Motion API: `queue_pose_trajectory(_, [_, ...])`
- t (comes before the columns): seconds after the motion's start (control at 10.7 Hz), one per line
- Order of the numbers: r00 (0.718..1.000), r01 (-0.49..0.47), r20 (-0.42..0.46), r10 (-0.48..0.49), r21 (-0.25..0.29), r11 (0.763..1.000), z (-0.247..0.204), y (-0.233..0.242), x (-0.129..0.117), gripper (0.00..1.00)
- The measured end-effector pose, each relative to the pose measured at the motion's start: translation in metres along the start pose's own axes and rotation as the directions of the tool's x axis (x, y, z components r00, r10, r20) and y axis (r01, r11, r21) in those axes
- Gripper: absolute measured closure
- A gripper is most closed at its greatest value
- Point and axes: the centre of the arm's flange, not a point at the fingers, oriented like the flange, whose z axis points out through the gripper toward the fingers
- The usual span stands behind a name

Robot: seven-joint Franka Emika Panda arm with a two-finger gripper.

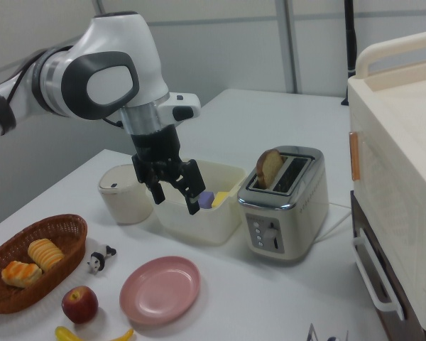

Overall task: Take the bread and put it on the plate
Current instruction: 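Move the open gripper toward the silver toaster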

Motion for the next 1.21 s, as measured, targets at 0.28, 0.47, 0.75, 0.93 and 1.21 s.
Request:
queue_pose_trajectory(0.28, [1.000,0.000,0.001,0.000,0.000,1.000,0.001,0.000,0.000,0.00])
queue_pose_trajectory(0.47, [1.000,0.000,0.003,0.000,0.000,1.000,0.001,0.000,0.000,0.00])
queue_pose_trajectory(0.75, [1.000,0.002,-0.029,-0.002,-0.002,1.000,0.001,0.000,0.004,0.00])
queue_pose_trajectory(0.93, [0.997,0.005,-0.071,-0.006,-0.003,1.000,0.002,-0.002,0.011,0.00])
queue_pose_trajectory(1.21, [0.985,0.016,-0.172,-0.017,-0.008,1.000,0.012,-0.007,0.035,0.00])
